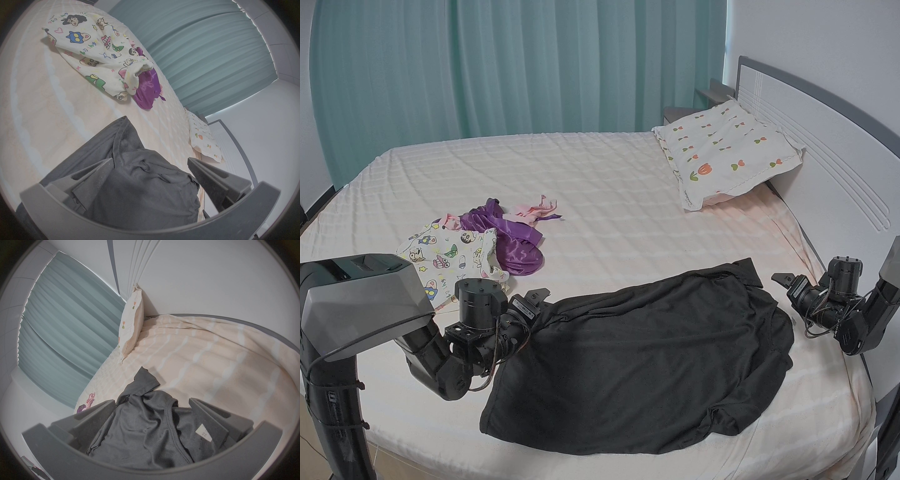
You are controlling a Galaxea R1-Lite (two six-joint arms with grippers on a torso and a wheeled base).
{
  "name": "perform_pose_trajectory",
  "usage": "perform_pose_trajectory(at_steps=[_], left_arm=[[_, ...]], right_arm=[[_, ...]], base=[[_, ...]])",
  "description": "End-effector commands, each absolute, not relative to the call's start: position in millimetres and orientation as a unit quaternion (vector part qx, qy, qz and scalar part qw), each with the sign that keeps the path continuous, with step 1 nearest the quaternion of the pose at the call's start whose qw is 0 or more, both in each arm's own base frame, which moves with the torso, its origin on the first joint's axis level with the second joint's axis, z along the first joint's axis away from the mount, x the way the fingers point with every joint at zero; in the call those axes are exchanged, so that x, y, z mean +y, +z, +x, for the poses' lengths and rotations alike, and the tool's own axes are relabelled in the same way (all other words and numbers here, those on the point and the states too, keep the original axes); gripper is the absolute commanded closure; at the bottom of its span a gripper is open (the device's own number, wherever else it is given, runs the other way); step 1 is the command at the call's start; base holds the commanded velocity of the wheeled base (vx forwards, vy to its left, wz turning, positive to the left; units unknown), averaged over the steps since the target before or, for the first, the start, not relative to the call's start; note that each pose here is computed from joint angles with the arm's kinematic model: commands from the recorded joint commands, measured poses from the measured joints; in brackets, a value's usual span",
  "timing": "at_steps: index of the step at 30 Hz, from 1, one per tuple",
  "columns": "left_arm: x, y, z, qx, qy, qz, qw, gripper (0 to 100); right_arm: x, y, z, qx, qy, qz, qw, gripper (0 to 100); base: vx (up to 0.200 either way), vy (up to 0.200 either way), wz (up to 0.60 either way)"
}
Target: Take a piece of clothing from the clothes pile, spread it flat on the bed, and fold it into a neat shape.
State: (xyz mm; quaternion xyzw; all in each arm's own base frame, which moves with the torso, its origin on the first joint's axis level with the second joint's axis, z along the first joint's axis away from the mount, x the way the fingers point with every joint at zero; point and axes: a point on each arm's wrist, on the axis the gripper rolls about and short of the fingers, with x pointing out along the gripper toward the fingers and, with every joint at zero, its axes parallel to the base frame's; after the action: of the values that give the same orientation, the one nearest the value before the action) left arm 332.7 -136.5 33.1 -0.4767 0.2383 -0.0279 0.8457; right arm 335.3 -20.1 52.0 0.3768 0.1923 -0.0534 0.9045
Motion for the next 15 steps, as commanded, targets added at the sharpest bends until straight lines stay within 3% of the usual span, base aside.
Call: perform_pose_trajectory(at_steps=[1, 15], left_arm=[[-146.1, 20.9, 348.9, 0.253, -0.021, -0.471, 0.845, 0], [-167.9, 17.5, 335.2, 0.271, -0.023, -0.456, 0.847, 0]], right_arm=[[-19.6, 52.2, 335.1, 0.192, -0.053, 0.377, 0.904, 0], [-16.0, 50.6, 334.8, 0.197, -0.049, 0.376, 0.904, 0]], base=[[0.0, 0.0, 0.0], [0.0, 0.0, 0.0]])
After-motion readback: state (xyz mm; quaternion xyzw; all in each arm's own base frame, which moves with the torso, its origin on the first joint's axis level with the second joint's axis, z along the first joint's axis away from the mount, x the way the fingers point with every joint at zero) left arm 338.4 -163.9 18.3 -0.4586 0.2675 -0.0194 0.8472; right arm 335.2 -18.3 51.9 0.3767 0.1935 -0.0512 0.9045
